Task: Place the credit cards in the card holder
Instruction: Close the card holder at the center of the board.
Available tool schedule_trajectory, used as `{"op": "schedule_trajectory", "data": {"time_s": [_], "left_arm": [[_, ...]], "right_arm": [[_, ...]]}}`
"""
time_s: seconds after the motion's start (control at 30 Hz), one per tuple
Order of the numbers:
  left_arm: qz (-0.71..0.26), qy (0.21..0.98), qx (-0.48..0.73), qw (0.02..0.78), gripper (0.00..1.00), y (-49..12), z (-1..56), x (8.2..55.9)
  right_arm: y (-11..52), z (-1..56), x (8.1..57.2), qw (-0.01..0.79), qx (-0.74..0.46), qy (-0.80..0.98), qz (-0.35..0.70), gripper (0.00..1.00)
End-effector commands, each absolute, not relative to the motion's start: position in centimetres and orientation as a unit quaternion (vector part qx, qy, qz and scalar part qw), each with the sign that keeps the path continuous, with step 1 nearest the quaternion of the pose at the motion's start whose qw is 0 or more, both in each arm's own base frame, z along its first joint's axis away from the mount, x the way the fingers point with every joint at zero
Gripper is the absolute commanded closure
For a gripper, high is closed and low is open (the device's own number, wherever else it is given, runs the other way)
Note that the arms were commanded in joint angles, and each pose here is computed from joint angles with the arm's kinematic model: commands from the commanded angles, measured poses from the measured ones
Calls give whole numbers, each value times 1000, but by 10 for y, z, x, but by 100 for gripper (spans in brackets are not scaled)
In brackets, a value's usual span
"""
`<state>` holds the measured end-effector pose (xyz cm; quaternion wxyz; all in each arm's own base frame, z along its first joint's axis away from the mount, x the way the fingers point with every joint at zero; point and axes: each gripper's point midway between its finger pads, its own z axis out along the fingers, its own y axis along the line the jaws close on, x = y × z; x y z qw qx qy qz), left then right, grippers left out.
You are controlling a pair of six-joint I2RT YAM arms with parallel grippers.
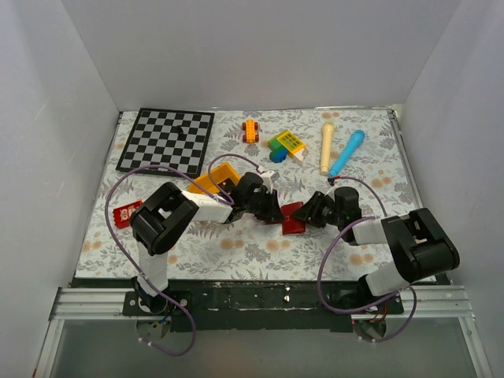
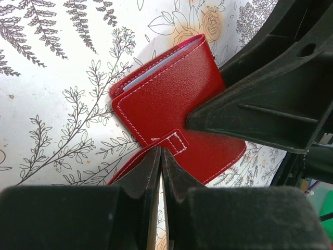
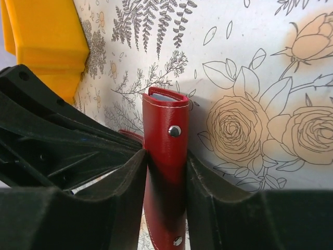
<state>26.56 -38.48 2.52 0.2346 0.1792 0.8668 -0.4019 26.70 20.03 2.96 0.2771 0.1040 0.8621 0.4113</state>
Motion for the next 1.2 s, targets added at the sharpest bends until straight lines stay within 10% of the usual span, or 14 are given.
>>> {"op": "schedule_trajectory", "data": {"time_s": [0.0,0.2,0.87,1.17], "left_arm": [[-350,900,172,197,96,-365,-17,253],[-357,895,123,239,96,-354,25,271],[-350,871,20,344,85,-279,121,300],[-333,875,0,350,84,-256,116,295]], "right_arm": [[203,11,240,222,93,877,415,64],[184,34,243,262,92,890,362,99],[91,137,227,254,-59,956,-137,99],[174,107,219,267,-208,932,-131,99]]}}
